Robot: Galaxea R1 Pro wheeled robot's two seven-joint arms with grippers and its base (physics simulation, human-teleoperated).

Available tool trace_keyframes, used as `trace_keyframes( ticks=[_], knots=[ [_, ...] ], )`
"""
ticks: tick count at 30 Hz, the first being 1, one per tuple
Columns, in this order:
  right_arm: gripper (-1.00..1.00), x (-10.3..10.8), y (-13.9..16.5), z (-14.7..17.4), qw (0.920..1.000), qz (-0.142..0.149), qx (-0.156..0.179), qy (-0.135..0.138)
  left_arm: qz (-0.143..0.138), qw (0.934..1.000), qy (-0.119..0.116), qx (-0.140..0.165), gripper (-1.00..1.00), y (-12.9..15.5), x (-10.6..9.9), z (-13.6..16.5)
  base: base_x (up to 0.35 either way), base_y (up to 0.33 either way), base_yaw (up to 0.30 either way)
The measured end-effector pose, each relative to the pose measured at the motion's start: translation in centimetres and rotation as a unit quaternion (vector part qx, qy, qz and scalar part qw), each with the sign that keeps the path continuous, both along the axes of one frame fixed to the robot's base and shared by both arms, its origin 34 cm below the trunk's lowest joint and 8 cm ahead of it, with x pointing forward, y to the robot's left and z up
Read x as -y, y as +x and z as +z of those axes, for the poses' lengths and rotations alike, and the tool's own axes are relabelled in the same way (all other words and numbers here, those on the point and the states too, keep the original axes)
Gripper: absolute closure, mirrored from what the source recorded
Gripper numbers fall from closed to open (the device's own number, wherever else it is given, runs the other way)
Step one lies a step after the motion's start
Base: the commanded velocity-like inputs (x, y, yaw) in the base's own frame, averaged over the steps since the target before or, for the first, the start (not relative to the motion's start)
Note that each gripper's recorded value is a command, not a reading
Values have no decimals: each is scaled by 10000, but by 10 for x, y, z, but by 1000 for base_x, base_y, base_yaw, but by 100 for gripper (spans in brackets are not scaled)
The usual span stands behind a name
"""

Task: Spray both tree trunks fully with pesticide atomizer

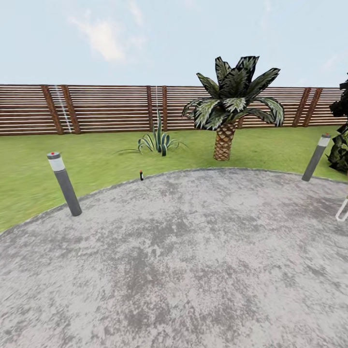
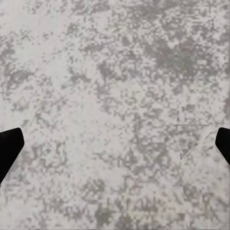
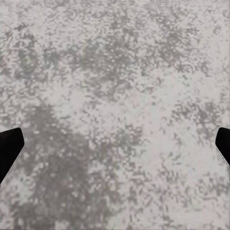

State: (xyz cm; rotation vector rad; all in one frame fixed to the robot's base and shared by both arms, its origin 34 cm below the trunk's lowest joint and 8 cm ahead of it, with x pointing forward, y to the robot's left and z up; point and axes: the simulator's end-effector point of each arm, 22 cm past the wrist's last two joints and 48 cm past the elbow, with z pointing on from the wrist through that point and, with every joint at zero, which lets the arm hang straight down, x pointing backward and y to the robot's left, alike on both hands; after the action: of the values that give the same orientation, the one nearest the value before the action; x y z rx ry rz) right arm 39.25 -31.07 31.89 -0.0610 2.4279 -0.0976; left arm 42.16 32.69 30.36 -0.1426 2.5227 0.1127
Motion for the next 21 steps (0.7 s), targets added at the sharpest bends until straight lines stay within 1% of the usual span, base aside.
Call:
trace_keyframes(
  ticks=[3, 9, 21],
  knots=[
    [-100, 0, 0, 0, 10000, -1, 0, 0, 1, 10000, -1, 0, -100, 0, 0, 0, 339, 0, 141],
    [-100, 0, 0, 0, 10000, 0, 0, -1, 5, 10000, -2, -2, -100, 0, 0, 0, 339, 0, 220],
    [-100, 1, 0, 0, 10000, -9, 2, -15, 7, 10000, -3, 2, -100, 0, 0, 0, 339, 0, 14]
  ],
)
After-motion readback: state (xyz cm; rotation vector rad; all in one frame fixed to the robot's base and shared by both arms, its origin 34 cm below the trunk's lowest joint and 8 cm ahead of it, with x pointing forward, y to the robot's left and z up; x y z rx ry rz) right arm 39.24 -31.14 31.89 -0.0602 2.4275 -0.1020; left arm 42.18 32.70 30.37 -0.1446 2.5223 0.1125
